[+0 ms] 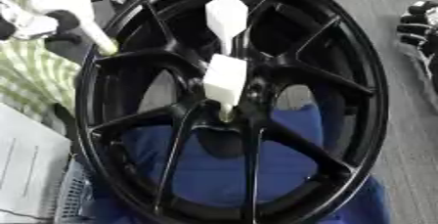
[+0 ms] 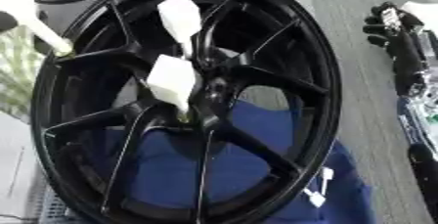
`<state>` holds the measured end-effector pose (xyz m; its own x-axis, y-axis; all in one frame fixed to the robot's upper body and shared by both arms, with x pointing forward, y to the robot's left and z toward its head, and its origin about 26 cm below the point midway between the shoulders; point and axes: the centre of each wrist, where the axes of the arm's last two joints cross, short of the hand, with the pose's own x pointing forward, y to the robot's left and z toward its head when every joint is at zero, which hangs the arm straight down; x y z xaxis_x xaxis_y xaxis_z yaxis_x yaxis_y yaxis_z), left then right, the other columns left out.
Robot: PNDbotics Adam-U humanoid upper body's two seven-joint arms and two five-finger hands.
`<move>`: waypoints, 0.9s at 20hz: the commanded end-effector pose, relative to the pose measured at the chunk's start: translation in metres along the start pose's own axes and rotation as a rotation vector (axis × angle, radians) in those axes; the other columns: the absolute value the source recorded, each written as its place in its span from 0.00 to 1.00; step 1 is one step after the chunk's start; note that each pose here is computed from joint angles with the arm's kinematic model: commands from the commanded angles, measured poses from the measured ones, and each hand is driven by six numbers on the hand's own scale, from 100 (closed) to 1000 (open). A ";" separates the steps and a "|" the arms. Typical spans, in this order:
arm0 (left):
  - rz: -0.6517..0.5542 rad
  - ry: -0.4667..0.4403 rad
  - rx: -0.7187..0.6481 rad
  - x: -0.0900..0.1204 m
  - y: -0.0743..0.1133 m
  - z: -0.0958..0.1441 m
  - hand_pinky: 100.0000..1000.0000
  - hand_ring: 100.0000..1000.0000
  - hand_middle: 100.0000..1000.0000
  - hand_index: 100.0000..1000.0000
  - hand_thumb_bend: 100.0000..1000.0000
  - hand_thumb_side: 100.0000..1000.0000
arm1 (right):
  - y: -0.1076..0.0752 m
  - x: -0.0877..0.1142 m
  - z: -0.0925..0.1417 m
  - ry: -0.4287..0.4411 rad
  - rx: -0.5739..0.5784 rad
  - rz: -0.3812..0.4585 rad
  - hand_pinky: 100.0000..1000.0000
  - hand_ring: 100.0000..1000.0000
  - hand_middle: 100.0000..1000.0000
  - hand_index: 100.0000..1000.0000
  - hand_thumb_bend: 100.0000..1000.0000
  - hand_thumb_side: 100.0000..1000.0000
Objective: Pull the pin out of the wheel hub.
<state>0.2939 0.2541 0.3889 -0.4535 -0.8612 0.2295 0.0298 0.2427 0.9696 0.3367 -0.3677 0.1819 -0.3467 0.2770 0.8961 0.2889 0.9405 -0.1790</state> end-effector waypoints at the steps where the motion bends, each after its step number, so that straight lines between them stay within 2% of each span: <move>1: 0.001 0.083 0.115 -0.015 0.030 0.024 0.66 0.40 0.23 0.37 0.14 0.05 | -0.012 0.010 -0.003 -0.035 -0.027 0.025 0.81 0.74 0.65 0.73 0.00 0.70; 6: 0.104 0.305 0.234 -0.073 0.034 0.035 0.65 0.40 0.24 0.39 0.12 0.05 | -0.023 0.012 -0.001 -0.053 -0.086 0.027 0.81 0.74 0.65 0.73 0.00 0.68; 9: 0.131 0.359 0.306 -0.098 0.030 0.046 0.65 0.40 0.25 0.39 0.12 0.05 | -0.024 0.013 -0.001 -0.060 -0.095 0.022 0.81 0.74 0.65 0.73 0.00 0.68; 10: 0.150 0.387 0.329 -0.108 0.027 0.049 0.66 0.43 0.29 0.44 0.20 0.04 | -0.027 0.012 0.000 -0.058 -0.114 0.019 0.81 0.74 0.65 0.73 0.00 0.68; 11: 0.176 0.433 0.352 -0.119 0.022 0.051 0.66 0.44 0.32 0.47 0.25 0.08 | -0.029 0.011 0.001 -0.058 -0.132 0.016 0.81 0.74 0.65 0.73 0.00 0.68; 14: 0.259 0.597 0.415 -0.160 -0.002 0.062 0.67 0.46 0.37 0.52 0.31 0.10 | -0.028 0.013 0.001 -0.067 -0.137 0.001 0.81 0.74 0.65 0.73 0.00 0.67; 16: 0.281 0.662 0.455 -0.181 -0.018 0.071 0.68 0.48 0.41 0.56 0.35 0.14 | -0.024 0.015 -0.001 -0.073 -0.124 -0.009 0.81 0.74 0.65 0.73 0.00 0.67; 18: 0.283 0.698 0.491 -0.194 -0.034 0.081 0.71 0.54 0.48 0.63 0.42 0.23 | -0.020 0.015 -0.002 -0.074 -0.108 -0.018 0.81 0.74 0.65 0.73 0.00 0.67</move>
<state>0.3141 0.4396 0.2937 0.1638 -0.7744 0.6112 -0.3266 0.5420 0.7743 0.3291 -0.3835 0.1880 -0.3850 0.2676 0.8833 0.3829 0.9171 -0.1110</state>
